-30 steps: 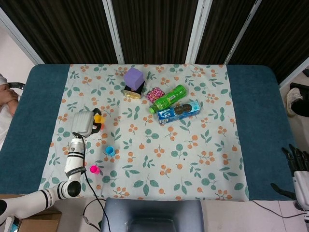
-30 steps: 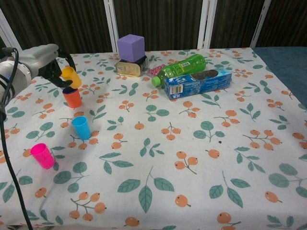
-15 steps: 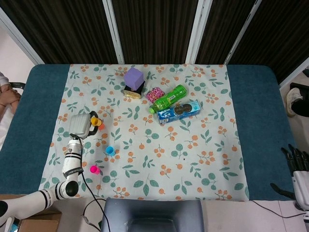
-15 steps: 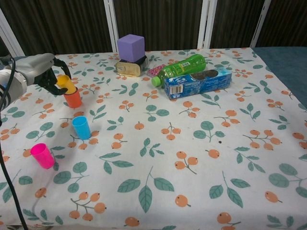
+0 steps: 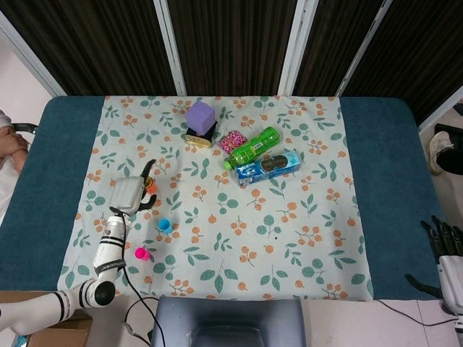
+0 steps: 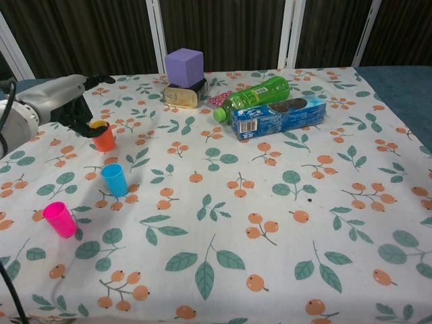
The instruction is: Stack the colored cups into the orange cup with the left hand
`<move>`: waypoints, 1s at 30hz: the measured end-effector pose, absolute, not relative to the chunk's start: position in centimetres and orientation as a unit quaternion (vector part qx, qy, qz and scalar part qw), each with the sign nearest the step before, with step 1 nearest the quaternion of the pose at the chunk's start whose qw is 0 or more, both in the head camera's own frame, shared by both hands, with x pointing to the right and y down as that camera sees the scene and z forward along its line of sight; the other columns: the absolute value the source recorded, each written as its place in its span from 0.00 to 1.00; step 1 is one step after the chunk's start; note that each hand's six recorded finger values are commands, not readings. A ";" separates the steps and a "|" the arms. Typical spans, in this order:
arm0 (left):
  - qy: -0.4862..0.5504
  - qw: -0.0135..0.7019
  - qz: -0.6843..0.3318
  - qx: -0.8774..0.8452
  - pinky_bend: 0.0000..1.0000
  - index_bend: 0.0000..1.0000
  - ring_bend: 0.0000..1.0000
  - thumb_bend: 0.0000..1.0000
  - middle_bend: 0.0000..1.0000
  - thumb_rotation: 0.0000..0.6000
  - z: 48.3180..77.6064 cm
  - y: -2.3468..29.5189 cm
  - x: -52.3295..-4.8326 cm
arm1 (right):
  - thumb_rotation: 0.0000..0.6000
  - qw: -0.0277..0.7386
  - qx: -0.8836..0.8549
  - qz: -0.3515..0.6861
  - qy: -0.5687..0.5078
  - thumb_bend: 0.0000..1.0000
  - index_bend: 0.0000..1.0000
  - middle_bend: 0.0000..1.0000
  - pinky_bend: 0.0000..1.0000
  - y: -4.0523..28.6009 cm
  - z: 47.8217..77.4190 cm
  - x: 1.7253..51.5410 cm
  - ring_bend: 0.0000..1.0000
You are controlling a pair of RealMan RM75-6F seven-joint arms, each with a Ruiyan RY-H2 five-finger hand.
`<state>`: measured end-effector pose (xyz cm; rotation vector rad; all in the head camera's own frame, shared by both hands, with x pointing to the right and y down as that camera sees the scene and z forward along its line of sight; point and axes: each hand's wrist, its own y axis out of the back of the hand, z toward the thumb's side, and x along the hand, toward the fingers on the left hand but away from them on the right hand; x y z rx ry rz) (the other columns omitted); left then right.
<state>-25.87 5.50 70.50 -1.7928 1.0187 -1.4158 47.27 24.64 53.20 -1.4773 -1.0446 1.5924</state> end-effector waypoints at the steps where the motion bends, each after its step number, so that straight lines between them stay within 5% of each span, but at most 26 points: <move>1: 0.383 0.311 -0.532 -0.688 1.00 0.08 1.00 0.35 1.00 1.00 70.2 6.1 -25.6 | 1.00 0.358 -0.573 0.617 -0.404 0.23 0.00 0.00 0.00 24.7 53.2 47.2 0.00; 11: 0.302 0.272 -0.506 -0.760 1.00 0.13 1.00 0.34 1.00 1.00 68.2 14.6 -24.3 | 1.00 0.358 -0.581 0.613 -0.399 0.23 0.00 0.00 0.00 24.9 53.3 46.8 0.00; 30: 0.313 0.282 -0.531 -0.736 1.00 0.36 1.00 0.34 1.00 1.00 72.0 13.7 -24.7 | 1.00 0.356 -0.581 0.611 -0.403 0.23 0.00 0.00 0.00 24.8 53.1 47.0 0.00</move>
